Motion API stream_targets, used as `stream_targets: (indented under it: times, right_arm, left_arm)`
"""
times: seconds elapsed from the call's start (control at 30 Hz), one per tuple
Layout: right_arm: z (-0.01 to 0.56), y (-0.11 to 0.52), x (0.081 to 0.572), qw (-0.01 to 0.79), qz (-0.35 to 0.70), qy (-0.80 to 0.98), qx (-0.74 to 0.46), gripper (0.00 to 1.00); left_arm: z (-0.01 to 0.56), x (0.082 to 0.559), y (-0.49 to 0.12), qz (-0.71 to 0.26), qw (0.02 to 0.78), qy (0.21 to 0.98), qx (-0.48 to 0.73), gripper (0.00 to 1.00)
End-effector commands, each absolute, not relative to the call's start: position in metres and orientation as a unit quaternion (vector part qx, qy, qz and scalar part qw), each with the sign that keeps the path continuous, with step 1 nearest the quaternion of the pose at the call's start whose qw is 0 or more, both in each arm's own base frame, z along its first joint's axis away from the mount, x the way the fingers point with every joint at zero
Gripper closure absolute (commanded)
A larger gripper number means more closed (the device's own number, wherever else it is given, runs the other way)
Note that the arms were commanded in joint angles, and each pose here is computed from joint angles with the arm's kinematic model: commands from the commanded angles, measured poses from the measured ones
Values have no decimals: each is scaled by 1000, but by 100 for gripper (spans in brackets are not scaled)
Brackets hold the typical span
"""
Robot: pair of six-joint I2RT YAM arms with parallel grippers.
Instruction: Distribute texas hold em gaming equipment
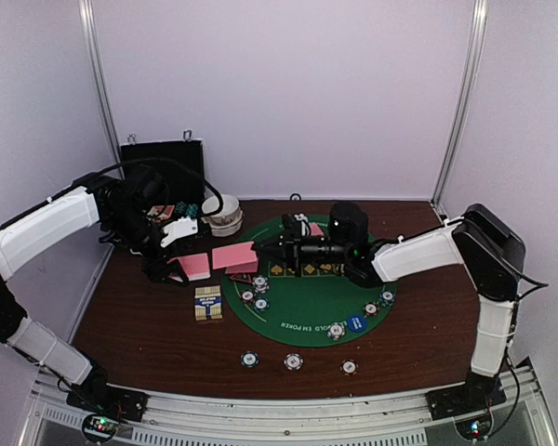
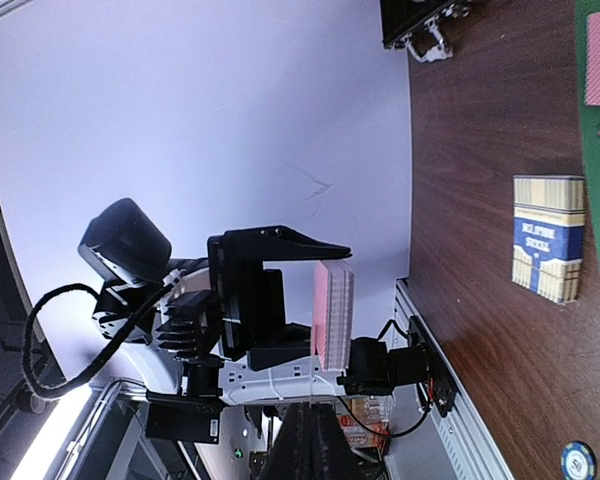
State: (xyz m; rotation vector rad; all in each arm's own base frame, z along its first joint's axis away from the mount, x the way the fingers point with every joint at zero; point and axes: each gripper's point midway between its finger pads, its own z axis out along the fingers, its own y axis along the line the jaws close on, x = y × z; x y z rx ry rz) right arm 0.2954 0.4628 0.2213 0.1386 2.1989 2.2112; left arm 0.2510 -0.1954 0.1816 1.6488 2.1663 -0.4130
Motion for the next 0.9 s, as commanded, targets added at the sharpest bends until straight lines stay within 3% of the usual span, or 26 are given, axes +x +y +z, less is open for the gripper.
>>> stream_targets:
  times: [0.0,0.43,0.87]
  right_arm:
    - [238,421,305,51,713,698,50,100]
    - [112,290,279,24,516,852,83,100]
    - [76,263,270,-1,439,896,59,100]
  left_arm:
    - [189,254,-196,-142,213,761,596,100]
    - [195,252,-197,-146,214,761,595,100]
    - [197,252,-197,-149,213,761,594,100]
